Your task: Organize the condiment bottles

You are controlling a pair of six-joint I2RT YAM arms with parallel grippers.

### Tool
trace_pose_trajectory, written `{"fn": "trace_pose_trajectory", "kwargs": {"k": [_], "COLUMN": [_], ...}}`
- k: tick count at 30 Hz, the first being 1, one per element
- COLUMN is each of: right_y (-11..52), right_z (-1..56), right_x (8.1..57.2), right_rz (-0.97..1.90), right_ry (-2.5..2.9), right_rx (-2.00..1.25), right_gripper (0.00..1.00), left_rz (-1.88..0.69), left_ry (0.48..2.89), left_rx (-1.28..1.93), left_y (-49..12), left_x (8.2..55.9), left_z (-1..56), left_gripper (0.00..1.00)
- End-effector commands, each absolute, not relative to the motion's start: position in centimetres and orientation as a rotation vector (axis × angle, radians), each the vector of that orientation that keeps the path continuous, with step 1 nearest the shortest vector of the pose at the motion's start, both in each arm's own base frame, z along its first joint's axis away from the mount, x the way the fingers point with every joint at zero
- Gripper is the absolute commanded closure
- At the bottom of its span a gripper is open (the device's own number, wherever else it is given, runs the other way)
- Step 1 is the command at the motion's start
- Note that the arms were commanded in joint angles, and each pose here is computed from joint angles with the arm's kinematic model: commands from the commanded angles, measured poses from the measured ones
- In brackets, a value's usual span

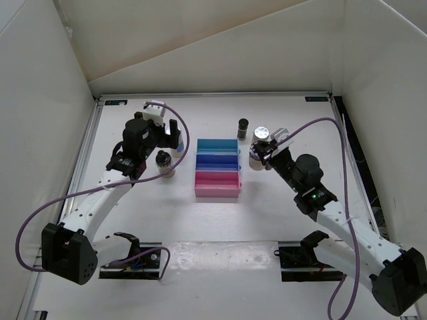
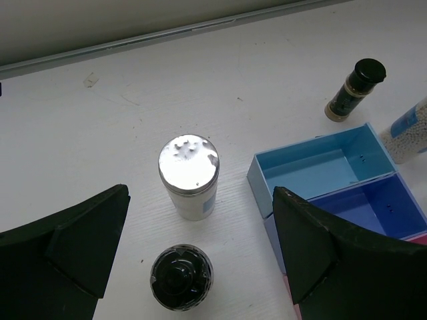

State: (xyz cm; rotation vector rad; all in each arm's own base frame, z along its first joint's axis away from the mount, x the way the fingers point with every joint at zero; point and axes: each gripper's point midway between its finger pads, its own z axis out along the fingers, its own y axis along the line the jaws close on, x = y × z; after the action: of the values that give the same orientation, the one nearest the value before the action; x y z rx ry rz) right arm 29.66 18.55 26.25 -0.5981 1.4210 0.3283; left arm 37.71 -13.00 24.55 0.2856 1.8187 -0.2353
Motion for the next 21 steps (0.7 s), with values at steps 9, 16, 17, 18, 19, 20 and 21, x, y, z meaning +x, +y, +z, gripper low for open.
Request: {"fn": "trace_pose_trajectory", "kwargs": {"k": [9, 16, 17, 18, 19, 20, 21], "right_y": [26.7, 29.6, 29.7, 30.0, 30.4, 30.6, 30.8], "right_z": [29.7, 30.3, 30.4, 30.6, 30.5, 30.6, 31.1], "right_x": [28.2, 27.7, 28.0, 28.0, 28.2, 28.4, 28.6], "right_rz": [0.581, 0.663, 0.663, 0.675, 0.688, 0.694, 0.703], "right_ry": [1.277, 1.242, 1.237, 1.232, 1.234, 1.224, 1.208], "right_rx": [-0.689, -0.718, -0.714, -0.713, -0.724, -0.720, -0.723], "right_gripper": [1.00, 1.00, 1.00, 1.00, 1.00, 1.00, 1.00], "left_rz": [-0.188, -0.179, -0.181, -0.180, -0.182, -0.182, -0.180], "left_ry": [1.777, 1.774, 1.776, 1.771, 1.771, 1.777, 1.771], "left_rx": [0.296, 0.302, 0.299, 0.300, 0.301, 0.301, 0.297], "left_y": [-12.0, -11.9, -11.9, -12.0, -12.0, -12.0, -12.0], "left_x": [37.1, 37.3, 37.2, 37.3, 37.2, 37.3, 37.4], "left_z": [26.3, 26.2, 26.2, 26.3, 26.3, 26.0, 26.2], "left_gripper": [0.00, 0.00, 0.00, 0.00, 0.00, 0.00, 0.00]}}
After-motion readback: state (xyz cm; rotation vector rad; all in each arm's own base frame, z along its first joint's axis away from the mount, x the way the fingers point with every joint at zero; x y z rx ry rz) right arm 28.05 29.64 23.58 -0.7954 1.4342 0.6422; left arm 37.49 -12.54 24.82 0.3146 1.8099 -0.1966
